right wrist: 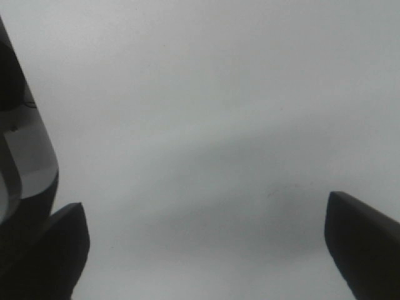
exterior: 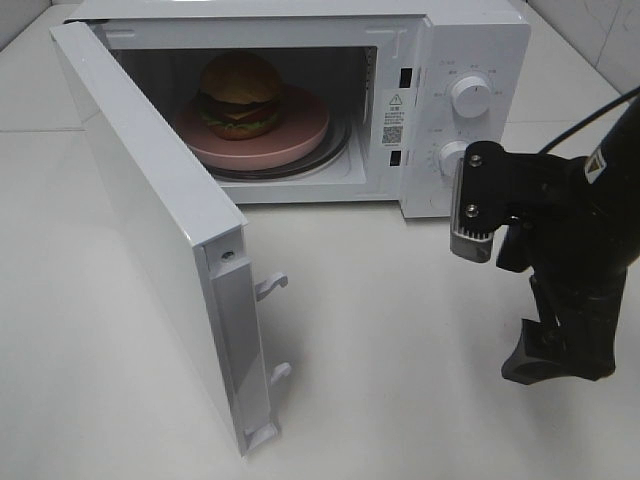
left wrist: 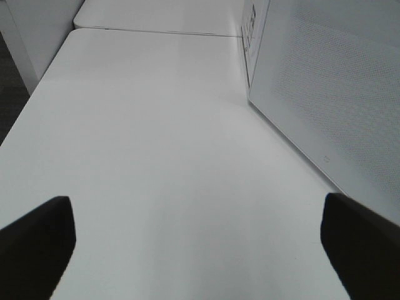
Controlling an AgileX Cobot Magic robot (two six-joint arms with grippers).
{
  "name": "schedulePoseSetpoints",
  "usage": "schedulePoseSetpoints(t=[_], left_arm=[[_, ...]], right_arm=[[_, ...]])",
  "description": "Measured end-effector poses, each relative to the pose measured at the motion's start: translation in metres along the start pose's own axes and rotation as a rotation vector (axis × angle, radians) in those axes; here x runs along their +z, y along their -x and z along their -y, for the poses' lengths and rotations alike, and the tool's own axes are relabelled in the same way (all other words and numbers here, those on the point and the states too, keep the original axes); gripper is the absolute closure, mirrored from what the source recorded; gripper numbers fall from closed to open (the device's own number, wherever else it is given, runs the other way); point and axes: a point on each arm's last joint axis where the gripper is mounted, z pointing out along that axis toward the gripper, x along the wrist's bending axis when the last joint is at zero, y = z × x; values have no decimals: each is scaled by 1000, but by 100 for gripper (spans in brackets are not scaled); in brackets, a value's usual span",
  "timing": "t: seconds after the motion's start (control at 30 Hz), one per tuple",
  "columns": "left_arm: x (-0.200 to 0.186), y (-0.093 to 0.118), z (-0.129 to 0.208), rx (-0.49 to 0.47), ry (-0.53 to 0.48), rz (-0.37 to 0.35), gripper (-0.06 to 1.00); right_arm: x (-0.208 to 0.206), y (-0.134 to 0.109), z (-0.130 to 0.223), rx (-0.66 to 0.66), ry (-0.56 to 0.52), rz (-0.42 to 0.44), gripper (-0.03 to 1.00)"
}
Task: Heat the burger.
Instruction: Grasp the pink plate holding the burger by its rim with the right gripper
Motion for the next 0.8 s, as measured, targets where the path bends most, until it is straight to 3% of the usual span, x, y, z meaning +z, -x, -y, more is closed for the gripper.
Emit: schedulePoseSetpoints(t=[0.03,0.13,0.2,0.5,0.63,0.8], left_arm=[[0,0,0,0,0,0,-5],[0,0,0,0,0,0,-5],[0,0,0,0,0,0,-5],[0,0,0,0,0,0,-5],[0,0,0,0,0,0,-5],[0,0,0,0,0,0,-5]], right_arm=[[-1,1,-10,-87,16,14,-2],[0,2,-15,-125,24,22,-2],[4,13,-32,-224,33,24,-2],[6,45,-64,-271,53,46,-2],[9,48,-72,-284,54,39,-2],[23,54,-93,-434,56,33,-2]])
